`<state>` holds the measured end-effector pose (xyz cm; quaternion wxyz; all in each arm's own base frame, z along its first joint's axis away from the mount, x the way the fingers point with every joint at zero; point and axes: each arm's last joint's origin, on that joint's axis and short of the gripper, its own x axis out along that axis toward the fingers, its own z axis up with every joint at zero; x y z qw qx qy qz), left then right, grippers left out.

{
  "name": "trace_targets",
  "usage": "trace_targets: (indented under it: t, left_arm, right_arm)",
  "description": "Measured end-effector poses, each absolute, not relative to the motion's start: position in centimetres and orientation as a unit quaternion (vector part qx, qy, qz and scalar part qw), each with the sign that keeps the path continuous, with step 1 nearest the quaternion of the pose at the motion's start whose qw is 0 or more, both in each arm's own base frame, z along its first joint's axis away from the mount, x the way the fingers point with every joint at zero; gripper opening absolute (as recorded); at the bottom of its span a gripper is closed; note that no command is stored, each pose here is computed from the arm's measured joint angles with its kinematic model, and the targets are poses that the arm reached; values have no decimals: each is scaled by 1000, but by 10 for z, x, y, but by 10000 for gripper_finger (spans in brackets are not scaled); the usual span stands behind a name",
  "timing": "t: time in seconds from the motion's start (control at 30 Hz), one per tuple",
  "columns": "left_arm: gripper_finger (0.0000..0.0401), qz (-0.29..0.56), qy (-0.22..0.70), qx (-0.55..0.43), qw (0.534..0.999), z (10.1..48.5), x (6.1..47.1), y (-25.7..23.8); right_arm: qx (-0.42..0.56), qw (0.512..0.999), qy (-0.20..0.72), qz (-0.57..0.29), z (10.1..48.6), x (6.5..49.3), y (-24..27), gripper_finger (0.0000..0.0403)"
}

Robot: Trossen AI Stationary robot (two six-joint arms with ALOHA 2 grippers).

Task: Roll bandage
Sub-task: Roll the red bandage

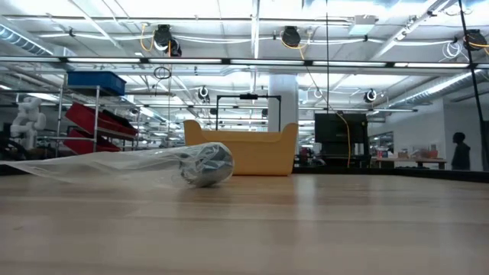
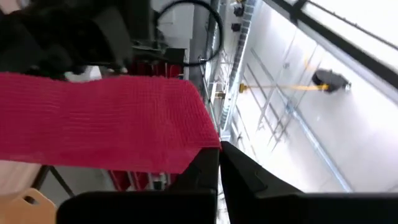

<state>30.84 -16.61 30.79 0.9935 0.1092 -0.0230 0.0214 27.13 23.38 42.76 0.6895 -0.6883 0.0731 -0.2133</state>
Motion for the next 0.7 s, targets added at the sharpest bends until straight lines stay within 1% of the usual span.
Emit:
trace_targets:
  t: [0.13,0.27,0.37,0.5,0.7]
  left_arm:
    - [20,17,-24,110,994,308,308,-166]
    - [20,-7,-28,112,993,308,308,-168]
    - [20,-12,-29,118,992,308,308,-168]
    - [20,-12,-30,118,993,309,308,-168]
    - [20,-9,-30,118,992,309,308,-168]
  right_arm:
    - [-647,725,62,-228,439,266,223,2]
    - [-608,754,54,-243,447,265,211,2]
    - [-595,761,54,-253,451,265,204,2]
    - [-593,759,62,-261,450,271,197,2]
    - [-577,769,92,-259,442,275,197,2]
